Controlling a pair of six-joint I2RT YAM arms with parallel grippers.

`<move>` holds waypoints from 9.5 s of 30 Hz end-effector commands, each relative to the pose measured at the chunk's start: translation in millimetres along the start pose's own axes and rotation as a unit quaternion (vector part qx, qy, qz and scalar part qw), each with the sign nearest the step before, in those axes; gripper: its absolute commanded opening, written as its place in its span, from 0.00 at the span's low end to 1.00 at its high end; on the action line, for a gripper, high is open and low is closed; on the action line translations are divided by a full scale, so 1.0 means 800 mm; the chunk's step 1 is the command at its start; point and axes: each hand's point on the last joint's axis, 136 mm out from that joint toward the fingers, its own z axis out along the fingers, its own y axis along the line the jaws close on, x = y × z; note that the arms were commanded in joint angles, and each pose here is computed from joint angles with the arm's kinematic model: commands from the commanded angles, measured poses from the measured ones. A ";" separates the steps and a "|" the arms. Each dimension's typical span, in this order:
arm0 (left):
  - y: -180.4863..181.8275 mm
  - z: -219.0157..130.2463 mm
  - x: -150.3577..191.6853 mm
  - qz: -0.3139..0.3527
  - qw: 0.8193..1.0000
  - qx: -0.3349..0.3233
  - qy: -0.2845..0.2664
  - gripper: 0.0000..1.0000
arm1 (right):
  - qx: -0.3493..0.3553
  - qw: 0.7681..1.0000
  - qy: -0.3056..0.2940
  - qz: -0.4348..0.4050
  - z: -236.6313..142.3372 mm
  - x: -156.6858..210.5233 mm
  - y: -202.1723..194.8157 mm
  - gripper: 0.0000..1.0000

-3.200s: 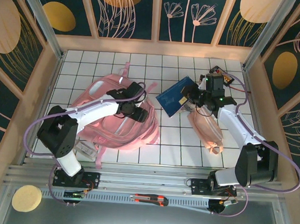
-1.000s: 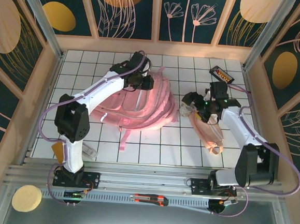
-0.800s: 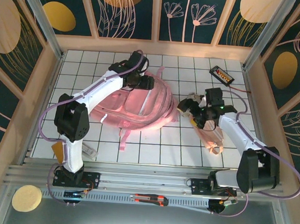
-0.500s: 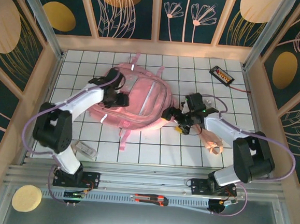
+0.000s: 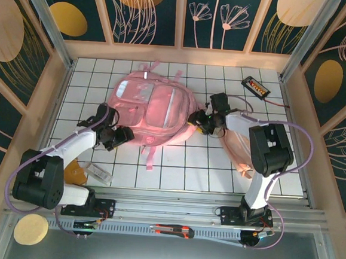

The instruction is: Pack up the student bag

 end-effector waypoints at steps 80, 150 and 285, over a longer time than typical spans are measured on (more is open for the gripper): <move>-0.291 -0.121 -0.103 -0.213 0.881 0.418 -0.064 0.00 | -0.262 0.939 -0.048 -0.218 -0.014 0.084 0.233 0.68; -0.032 -0.070 -0.181 -0.135 0.968 0.170 -0.123 0.81 | -0.032 0.960 0.062 -0.271 0.027 0.108 0.124 0.00; 0.002 -0.029 -0.140 -0.075 0.990 0.089 -0.076 0.99 | -0.071 0.900 0.110 -0.417 0.114 0.150 0.220 0.00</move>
